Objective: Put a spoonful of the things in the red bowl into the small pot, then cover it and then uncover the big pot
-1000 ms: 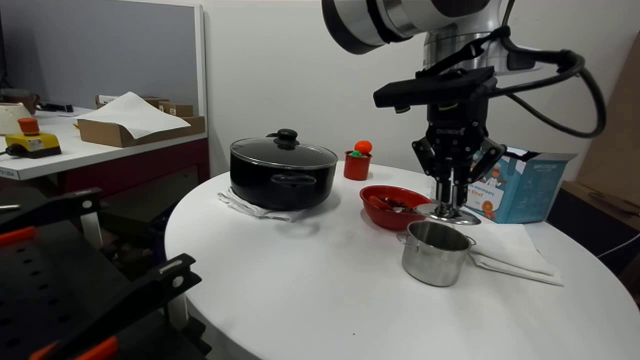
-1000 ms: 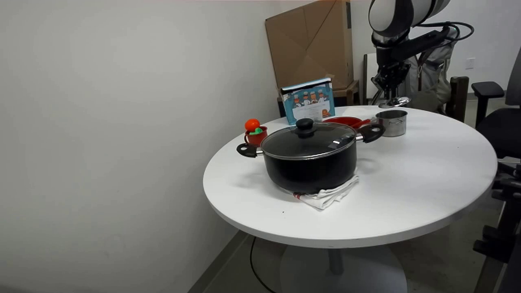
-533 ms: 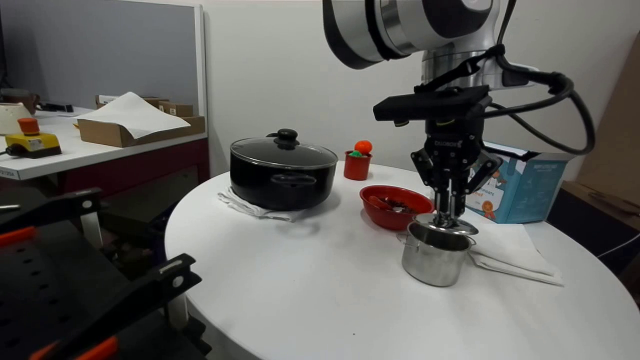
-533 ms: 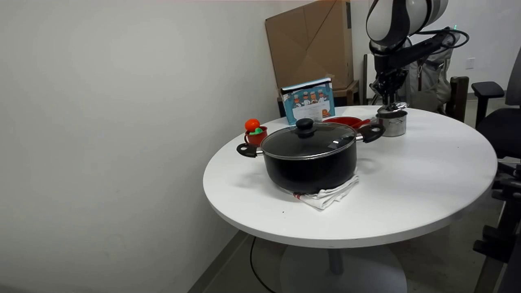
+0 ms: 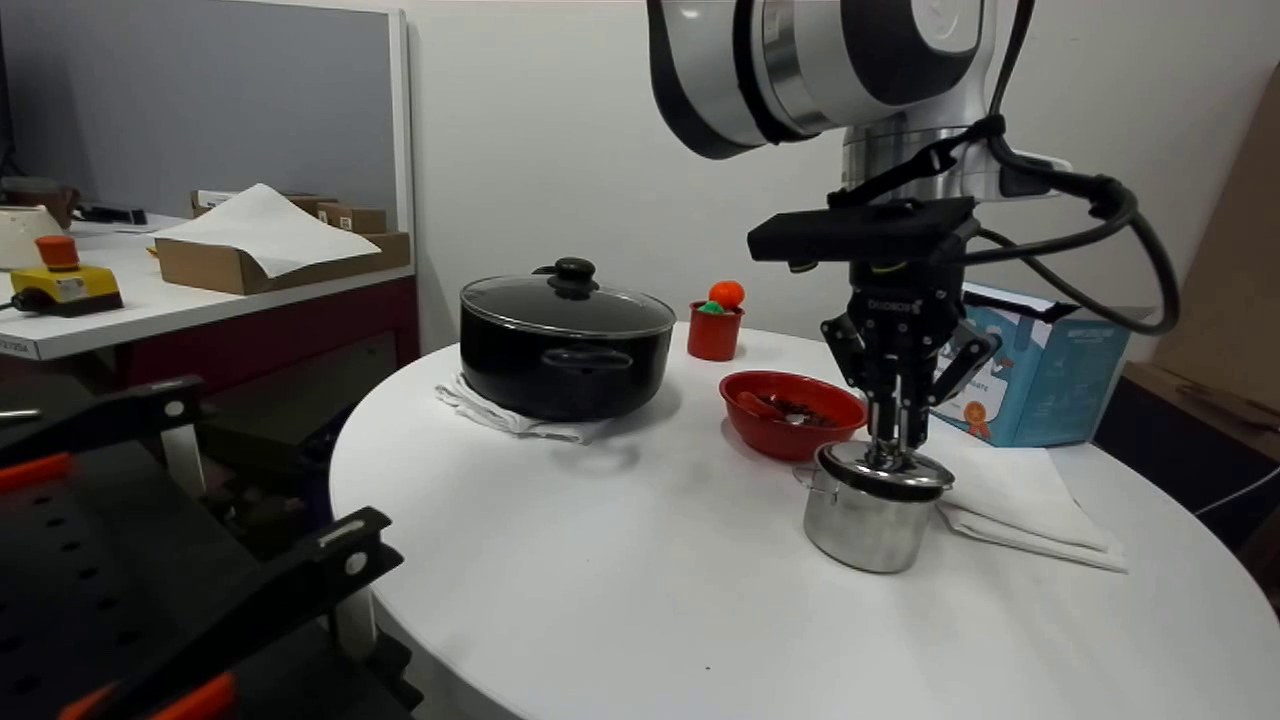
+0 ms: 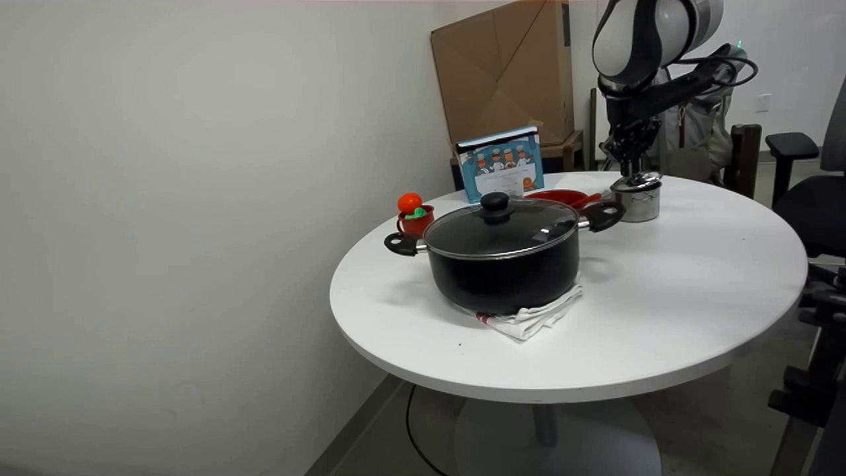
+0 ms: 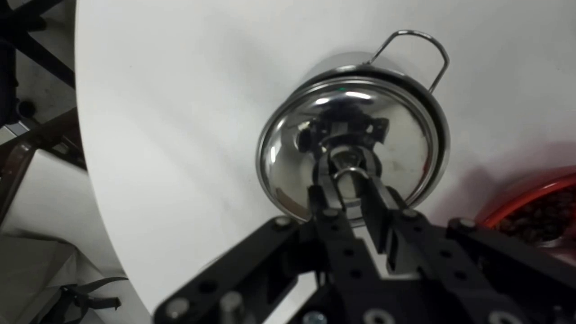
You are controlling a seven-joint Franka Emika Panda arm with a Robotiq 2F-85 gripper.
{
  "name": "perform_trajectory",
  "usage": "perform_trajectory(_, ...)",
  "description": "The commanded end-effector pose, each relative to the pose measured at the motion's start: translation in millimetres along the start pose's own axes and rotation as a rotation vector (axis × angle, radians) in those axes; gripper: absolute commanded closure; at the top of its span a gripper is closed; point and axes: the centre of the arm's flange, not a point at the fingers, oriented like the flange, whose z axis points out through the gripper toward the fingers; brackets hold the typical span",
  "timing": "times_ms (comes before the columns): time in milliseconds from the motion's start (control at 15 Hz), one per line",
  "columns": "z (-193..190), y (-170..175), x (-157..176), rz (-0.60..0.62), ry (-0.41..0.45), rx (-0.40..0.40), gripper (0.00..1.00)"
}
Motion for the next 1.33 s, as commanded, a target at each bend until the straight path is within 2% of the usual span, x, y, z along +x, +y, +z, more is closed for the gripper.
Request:
perform_trajectory(0,7.6,-5.7,3.5,0.016,0.020,0.009,0.90)
perform_trajectory(667,11.5,-3.3,-6.6,0.035,0.018,0.056,0.90)
perform_trajectory(1267,10.8,5.5,-22.1,0.042,0.127,0.159,0.90)
